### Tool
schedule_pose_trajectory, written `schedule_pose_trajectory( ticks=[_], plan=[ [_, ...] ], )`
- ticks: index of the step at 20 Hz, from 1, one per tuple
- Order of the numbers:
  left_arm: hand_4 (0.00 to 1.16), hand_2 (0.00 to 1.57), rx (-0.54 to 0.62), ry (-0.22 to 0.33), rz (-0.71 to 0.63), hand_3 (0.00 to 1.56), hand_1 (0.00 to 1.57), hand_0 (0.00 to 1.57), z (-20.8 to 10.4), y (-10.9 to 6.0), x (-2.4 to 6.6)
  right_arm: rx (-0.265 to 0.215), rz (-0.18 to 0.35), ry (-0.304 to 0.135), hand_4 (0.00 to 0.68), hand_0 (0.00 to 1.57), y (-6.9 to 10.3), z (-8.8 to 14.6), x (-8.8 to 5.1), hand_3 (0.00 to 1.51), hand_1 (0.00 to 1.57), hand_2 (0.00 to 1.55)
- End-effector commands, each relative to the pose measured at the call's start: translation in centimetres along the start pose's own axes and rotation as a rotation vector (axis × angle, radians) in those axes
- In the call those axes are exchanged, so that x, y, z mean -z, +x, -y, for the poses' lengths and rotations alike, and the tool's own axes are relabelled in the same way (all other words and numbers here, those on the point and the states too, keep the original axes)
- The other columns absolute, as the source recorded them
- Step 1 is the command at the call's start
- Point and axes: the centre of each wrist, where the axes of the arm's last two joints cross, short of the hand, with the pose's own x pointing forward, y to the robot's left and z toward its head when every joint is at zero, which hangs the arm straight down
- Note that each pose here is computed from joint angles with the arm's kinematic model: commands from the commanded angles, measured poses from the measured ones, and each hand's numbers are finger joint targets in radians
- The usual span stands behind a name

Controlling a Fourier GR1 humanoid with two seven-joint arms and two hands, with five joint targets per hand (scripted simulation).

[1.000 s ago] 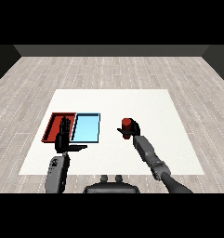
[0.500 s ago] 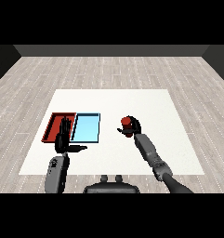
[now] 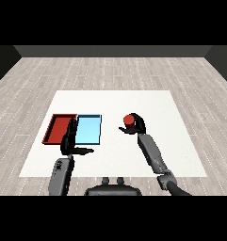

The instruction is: Pick the red can and put it in the red box

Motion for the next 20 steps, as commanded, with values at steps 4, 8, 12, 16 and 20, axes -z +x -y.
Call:
schedule_pose_trajectory(
  ticks=[4,8,12,16,20],
  plan=[
    [0.00,0.00,-0.019,-0.049,-0.059,0.00,0.00,0.00,3.2,0.4,0.28,0.033,0.079,0.006,0.655,1.45,4.4,-1.9,-1.1,1.39,1.45,1.43],
    [0.00,0.00,-0.037,-0.067,-0.110,0.00,0.00,0.00,4.4,-0.5,0.68,0.042,0.060,0.024,0.655,1.45,5.3,-6.5,-4.5,1.39,1.45,1.43],
    [0.00,0.00,-0.029,-0.074,-0.119,0.00,0.00,0.00,6.0,-0.1,1.89,0.038,0.087,0.000,0.653,1.45,5.3,-7.7,-3.1,1.39,1.45,1.43],
    [0.00,0.00,-0.091,-0.129,-0.148,0.00,0.00,0.00,8.0,-1.4,2.59,0.099,0.090,-0.027,0.650,1.45,6.8,-8.2,-5.2,1.38,1.45,1.43],
    [0.00,0.00,-0.061,-0.126,-0.162,0.00,0.00,0.00,10.5,-2.3,1.46,0.081,0.096,-0.001,0.661,1.45,6.8,-8.3,-3.7,1.40,1.45,1.45]
  ],
)
